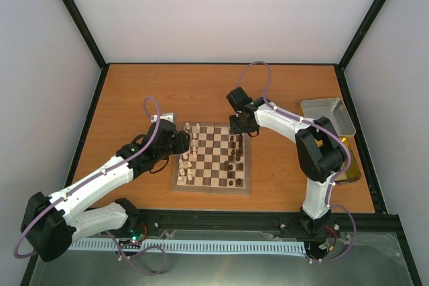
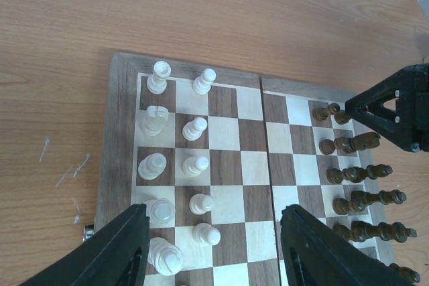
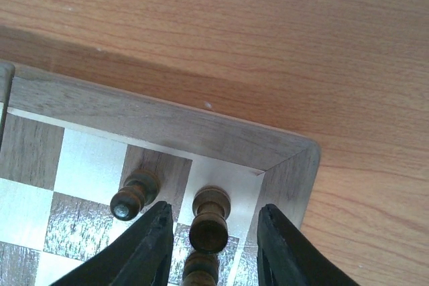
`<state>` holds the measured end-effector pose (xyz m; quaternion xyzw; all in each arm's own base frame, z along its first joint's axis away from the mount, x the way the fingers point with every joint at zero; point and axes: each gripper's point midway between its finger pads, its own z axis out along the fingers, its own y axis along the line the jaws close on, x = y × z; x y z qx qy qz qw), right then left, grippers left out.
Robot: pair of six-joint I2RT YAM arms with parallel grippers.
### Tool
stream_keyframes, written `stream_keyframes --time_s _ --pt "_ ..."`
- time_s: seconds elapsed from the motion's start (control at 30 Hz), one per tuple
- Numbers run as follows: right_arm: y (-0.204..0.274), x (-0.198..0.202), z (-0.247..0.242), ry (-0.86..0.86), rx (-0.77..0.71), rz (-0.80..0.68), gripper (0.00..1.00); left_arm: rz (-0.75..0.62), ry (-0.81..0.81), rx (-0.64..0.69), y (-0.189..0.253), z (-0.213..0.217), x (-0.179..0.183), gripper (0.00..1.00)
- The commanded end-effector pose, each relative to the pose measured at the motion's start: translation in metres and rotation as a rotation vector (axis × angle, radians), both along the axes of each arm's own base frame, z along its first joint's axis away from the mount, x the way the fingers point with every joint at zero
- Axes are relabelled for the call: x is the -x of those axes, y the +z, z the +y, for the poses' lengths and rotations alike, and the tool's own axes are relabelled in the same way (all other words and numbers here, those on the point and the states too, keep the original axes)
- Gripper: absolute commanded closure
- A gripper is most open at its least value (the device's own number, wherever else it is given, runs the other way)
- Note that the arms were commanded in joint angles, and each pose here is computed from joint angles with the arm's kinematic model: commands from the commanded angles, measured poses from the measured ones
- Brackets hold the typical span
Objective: Set up the chess pieces on the board
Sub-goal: Place the chess piece on the chessboard, then pick up the chess piece from the chessboard.
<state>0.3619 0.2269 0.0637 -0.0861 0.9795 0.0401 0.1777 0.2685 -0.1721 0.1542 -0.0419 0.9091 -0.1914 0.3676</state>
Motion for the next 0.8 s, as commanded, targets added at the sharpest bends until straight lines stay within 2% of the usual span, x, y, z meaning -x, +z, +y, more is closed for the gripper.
stream_keyframes --time_s 0.0,0.2,0.33,0.4,0.57,0.77 --pt "0.036 -0.013 -0.005 -0.025 -0.002 -0.091 0.63 -0.058 0.001 0.02 0.022 -0.002 -0.009 0.45" --pt "0.066 0.001 -0.023 -0.022 0.05 -0.125 0.6 -0.061 0.029 0.029 0.025 0.006 -0.003 0.45" --pt "0.073 0.036 -0.003 0.039 0.007 -0.101 0.61 -0.086 0.089 0.05 0.03 0.019 0.001 0.45" --pt "0.073 0.056 0.011 0.065 -0.012 -0.079 0.63 -0.097 0.116 0.06 0.032 0.026 0.004 0.44" --pt "0.066 0.102 0.042 0.111 -0.039 -0.029 0.74 -0.11 0.146 0.088 0.037 0.034 0.011 0.42" --pt "0.051 0.142 0.058 0.11 -0.017 0.013 0.76 -0.122 0.147 0.097 0.042 0.037 0.014 0.42"
